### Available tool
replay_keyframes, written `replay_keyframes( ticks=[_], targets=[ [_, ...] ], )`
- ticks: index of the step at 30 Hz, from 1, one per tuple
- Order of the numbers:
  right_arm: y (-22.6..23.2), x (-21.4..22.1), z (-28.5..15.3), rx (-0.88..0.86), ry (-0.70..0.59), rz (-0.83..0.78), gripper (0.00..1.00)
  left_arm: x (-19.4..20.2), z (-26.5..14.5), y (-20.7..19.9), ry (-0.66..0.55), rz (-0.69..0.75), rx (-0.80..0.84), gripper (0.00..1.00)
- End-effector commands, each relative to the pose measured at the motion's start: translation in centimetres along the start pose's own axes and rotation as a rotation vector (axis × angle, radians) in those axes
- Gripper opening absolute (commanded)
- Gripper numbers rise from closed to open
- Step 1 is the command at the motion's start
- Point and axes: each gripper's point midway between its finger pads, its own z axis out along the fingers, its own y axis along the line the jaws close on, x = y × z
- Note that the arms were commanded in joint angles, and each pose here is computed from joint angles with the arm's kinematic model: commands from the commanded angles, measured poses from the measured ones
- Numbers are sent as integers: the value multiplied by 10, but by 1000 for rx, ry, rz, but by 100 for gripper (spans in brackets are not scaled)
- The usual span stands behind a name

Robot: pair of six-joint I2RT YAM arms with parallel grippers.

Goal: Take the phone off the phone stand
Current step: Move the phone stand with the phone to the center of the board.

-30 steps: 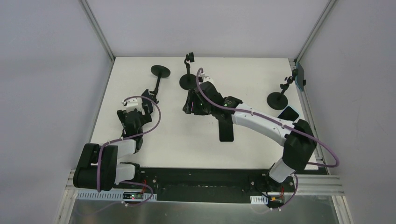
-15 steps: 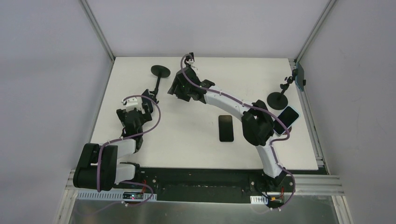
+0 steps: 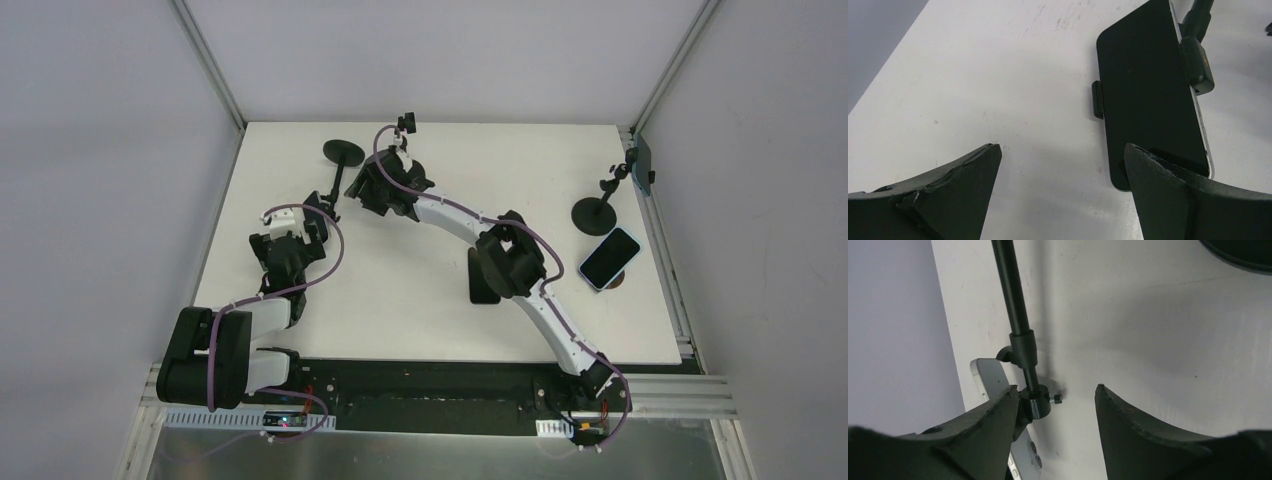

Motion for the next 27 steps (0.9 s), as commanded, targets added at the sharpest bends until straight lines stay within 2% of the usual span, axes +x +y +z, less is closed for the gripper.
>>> replay_keyframes(
  ticks=[1,9,16,20,27],
  targets=[
    [37,-15,11,-154,-52,62,60,-24,5,-2,-72,-28,-6,99],
    [46,-7,45,-263,-28,190,60,-25,5,-2,-73,-29,-8,99],
    [43,-7,55,-272,-35,172,63,-25,5,-2,-73,-29,-7,99],
    [44,-1,60,-319,27,200,63,-25,5,-2,-73,-30,-6,99],
    [38,0,70,-359,77,282,51,-25,5,-2,-73,-30,-7,99]
  ],
)
